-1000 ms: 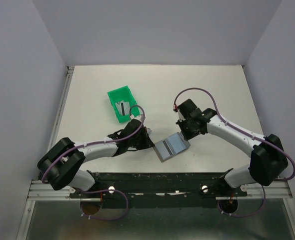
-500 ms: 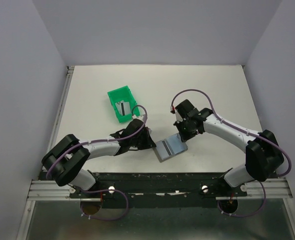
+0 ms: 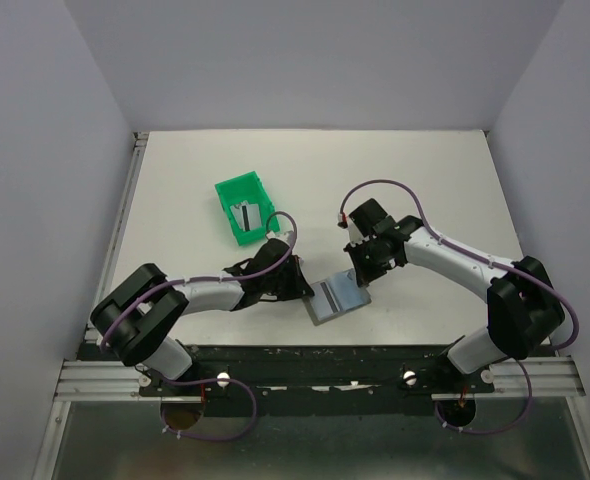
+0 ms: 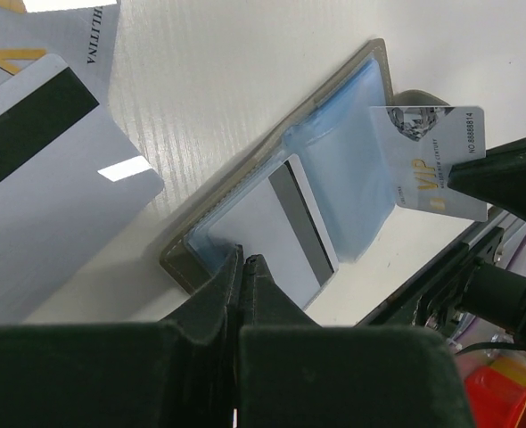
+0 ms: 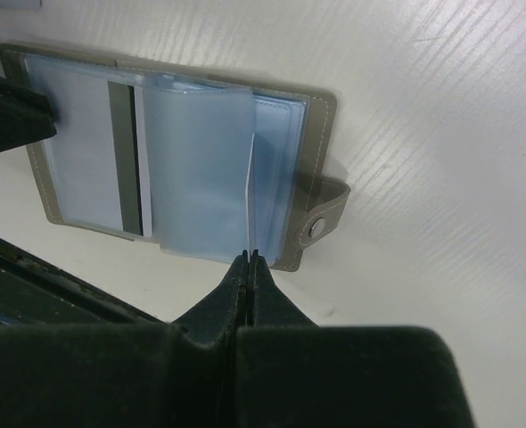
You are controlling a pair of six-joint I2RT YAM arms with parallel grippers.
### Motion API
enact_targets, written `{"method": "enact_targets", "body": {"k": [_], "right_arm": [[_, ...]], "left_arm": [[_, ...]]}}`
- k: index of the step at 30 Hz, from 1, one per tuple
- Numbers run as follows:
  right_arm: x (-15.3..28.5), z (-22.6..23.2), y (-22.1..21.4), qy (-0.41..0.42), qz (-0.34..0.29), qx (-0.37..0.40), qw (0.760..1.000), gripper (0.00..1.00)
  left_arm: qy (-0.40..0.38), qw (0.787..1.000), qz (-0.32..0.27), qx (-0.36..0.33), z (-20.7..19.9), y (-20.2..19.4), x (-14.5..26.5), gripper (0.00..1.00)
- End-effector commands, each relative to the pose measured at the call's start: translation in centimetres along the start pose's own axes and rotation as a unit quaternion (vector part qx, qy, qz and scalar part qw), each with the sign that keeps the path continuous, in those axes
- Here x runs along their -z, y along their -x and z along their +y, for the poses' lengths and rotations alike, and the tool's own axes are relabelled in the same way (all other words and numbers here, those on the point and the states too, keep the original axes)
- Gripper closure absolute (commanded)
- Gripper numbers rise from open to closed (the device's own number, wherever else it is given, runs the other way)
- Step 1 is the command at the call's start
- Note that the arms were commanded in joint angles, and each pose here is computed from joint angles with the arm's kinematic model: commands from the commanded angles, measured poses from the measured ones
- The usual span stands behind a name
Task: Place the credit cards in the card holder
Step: Turn over the card holder at the center of the board.
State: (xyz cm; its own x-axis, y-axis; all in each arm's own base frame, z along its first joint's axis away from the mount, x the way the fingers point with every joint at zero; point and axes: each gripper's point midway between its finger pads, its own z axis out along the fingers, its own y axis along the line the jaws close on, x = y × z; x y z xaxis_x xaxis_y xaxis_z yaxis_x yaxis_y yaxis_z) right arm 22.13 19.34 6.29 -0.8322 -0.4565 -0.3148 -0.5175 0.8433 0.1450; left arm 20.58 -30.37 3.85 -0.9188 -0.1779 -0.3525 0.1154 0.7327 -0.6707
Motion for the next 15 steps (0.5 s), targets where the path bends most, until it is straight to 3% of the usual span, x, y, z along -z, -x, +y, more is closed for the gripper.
{"method": "enact_targets", "body": {"k": [1, 15], "right_arm": [[-0.1, 1.1, 0.2, 0.032, -0.008, -0.004, 0.999, 1.00], [0.2, 3.0, 0.9, 0.082, -0.022, -0.016, 0.996, 1.00]], "left_arm": [[-0.010, 1.000, 0.014, 0.002, 0.0, -0.9, -0.4, 1.00], [-0.009, 1.000, 0.017, 0.002, 0.1, -1.1, -0.5, 1.00]]}}
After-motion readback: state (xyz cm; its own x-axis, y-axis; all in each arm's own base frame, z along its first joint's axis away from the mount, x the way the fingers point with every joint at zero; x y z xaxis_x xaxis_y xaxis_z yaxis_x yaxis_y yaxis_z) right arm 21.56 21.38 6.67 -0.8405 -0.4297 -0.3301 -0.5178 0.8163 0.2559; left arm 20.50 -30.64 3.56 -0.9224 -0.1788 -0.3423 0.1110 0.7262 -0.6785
